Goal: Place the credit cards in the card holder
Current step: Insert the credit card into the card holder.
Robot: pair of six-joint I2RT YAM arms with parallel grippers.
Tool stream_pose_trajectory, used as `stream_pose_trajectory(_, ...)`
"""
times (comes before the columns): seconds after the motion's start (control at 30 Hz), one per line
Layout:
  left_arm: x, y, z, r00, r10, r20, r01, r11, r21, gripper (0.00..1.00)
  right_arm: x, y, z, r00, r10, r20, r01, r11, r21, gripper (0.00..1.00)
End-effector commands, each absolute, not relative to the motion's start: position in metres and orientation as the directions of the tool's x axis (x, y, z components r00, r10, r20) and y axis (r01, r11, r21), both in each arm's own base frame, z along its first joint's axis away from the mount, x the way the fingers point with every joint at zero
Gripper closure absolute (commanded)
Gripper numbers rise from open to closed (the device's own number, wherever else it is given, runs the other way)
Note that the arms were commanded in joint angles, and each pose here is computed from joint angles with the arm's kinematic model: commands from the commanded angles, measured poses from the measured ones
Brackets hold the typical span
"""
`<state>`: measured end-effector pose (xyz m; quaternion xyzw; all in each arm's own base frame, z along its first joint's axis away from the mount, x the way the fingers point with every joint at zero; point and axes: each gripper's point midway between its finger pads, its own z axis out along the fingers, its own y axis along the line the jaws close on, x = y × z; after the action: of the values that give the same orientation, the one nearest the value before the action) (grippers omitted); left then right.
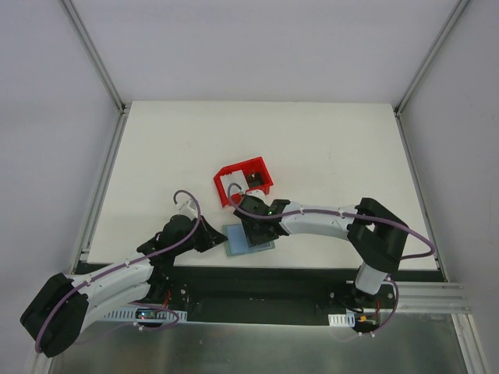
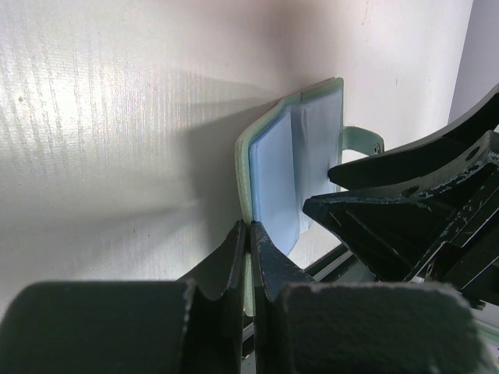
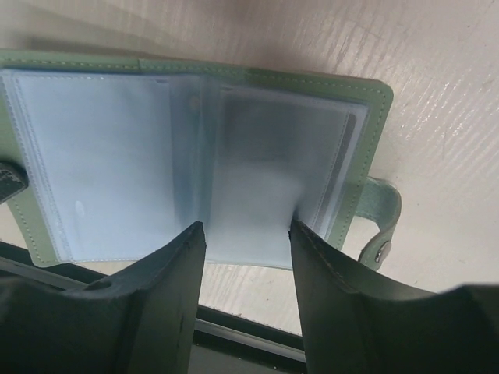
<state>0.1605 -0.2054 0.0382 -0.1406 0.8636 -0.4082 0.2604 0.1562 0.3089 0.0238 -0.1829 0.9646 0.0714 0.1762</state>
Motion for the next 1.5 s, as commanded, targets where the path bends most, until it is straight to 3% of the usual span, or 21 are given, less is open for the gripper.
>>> stream_pose_trajectory(0.0, 0.163, -0.204, 0.037, -0.816, -0.458, -0.354, -0.022, 0.635, -0.772, 1.00, 0.150, 0.309, 0.009, -0.901, -0.300, -0.315, -0.350, 0.929, 0.117, 0.51)
stream_pose_trajectory(0.23, 0.163, -0.204, 0.037, -0.817, -0.457, -0.353, -0.023, 0.637, -0.771, 1.00, 0.149, 0.327, 0.010, -0.900, -0.304, -0.312, -0.378, 0.902, 0.210, 0.68)
stream_pose_trajectory(0.6, 0.161, -0.201, 0.026, -0.825, -0.456, -0.333, -0.057, 0.653, -0.755, 1.00, 0.143, 0.383, 0.056, -0.855, -0.303, -0.420, -0.492, 0.731, 0.473, 0.61)
stream_pose_trajectory(0.83, 0.160, -0.198, 0.018, -0.825, -0.465, -0.322, -0.088, 0.667, -0.740, 1.00, 0.130, 0.410, 0.089, -0.789, -0.340, -0.511, -0.605, 0.574, 0.552, 0.57)
stream_pose_trajectory(1.1, 0.159, -0.193, 0.011, -0.820, -0.477, -0.316, -0.113, 0.676, -0.729, 1.00, 0.106, 0.430, 0.113, -0.752, -0.389, -0.532, -0.659, 0.407, 0.633, 0.54)
stream_pose_trajectory(1.2, 0.159, -0.193, 0.012, -0.819, -0.478, -0.316, -0.113, 0.676, -0.728, 1.00, 0.112, 0.423, 0.121, -0.736, -0.358, -0.575, -0.677, 0.419, 0.606, 0.54)
stream_pose_trajectory(1.33, 0.158, -0.192, 0.011, -0.819, -0.478, -0.318, -0.112, 0.677, -0.727, 1.00, 0.147, 0.381, 0.128, -0.700, -0.242, -0.672, -0.649, 0.608, 0.457, 0.52)
stream_pose_trajectory(1.47, 0.158, -0.191, 0.012, -0.815, -0.482, -0.323, -0.111, 0.677, -0.728, 1.00, 0.170, 0.344, 0.115, -0.739, -0.167, -0.653, -0.538, 0.729, 0.423, 0.51)
